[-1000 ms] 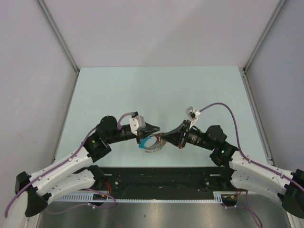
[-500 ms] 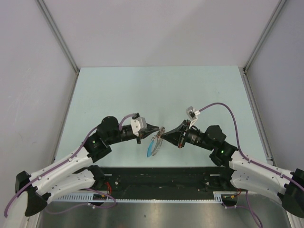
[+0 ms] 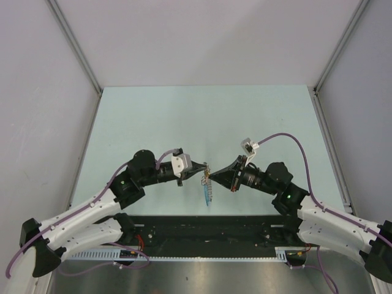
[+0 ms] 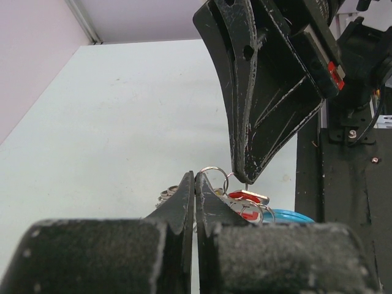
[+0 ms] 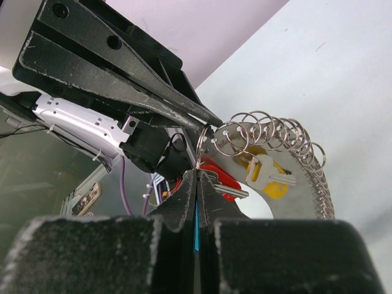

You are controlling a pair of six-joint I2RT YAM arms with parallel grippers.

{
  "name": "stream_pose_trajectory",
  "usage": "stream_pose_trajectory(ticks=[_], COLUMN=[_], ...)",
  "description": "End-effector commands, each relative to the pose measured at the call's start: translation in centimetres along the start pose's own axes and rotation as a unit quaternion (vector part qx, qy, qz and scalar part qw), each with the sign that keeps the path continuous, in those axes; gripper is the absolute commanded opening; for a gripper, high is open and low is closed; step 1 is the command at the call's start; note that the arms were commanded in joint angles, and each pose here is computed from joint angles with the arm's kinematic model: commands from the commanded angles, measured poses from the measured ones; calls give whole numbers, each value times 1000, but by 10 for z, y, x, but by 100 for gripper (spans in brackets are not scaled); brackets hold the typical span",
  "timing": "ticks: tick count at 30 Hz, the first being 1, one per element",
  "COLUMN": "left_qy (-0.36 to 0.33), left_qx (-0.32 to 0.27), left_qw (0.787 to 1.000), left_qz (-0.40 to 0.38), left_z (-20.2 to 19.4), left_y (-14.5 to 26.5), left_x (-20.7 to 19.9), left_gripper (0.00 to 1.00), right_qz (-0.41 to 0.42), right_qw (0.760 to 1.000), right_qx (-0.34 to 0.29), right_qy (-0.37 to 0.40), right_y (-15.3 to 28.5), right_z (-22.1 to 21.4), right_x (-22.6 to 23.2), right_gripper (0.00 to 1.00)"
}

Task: Remove the keys from the keyring
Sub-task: Remove the key from the keyring.

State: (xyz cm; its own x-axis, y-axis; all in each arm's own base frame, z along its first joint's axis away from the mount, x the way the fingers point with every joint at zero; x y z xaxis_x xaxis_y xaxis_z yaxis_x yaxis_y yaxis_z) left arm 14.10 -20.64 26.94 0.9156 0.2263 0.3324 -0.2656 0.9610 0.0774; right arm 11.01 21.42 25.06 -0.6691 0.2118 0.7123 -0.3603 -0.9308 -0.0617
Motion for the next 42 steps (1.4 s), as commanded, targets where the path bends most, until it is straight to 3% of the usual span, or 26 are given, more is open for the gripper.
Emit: stream_pose_trajectory(ticks=[1,17,24,25,36,42], left_qy=[-20,-23,-22,-21,-15,-8], left_qx=[6,8,3,-2,-36,-57], left_qw=[1000,999,999,999,998,996], left_qz=[-6,-44,-41,-45,-52,-70], left_z=[3,1,3,4,21,29], left_y=[-3,-7,-6,-5,-4,-2], left_x=[-1,-9,-10,-10,-8,-8], left_gripper=[0,0,1,0,1,0], right_qz=[34,3,-19,-15,57,98], right_qw=[998,997,997,997,988,975], right_qx=[-45,-73,-39,-30,1,1], right_qy=[22,34,56,66,146,198], right_y=[1,4,10,12,29,30], right_z=[18,25,16,13,-7,-14], right_x=[16,10,0,-1,-5,-9], right_gripper=[0,0,1,9,40,45])
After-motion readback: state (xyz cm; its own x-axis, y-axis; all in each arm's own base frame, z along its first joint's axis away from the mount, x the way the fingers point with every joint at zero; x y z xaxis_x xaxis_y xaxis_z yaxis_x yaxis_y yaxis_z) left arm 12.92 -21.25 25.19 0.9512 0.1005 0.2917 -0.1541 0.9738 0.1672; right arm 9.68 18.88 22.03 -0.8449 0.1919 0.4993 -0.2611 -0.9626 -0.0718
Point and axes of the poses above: each gripper's point midway between its finger pads, its own y axis back along the fingers, its own x axis along the line the jaws close on, z = x × y, the point moved 9 cm from there along y, back along the fingers, and after that the axes turned 8 degrees about -y, right-handed, at the moved point
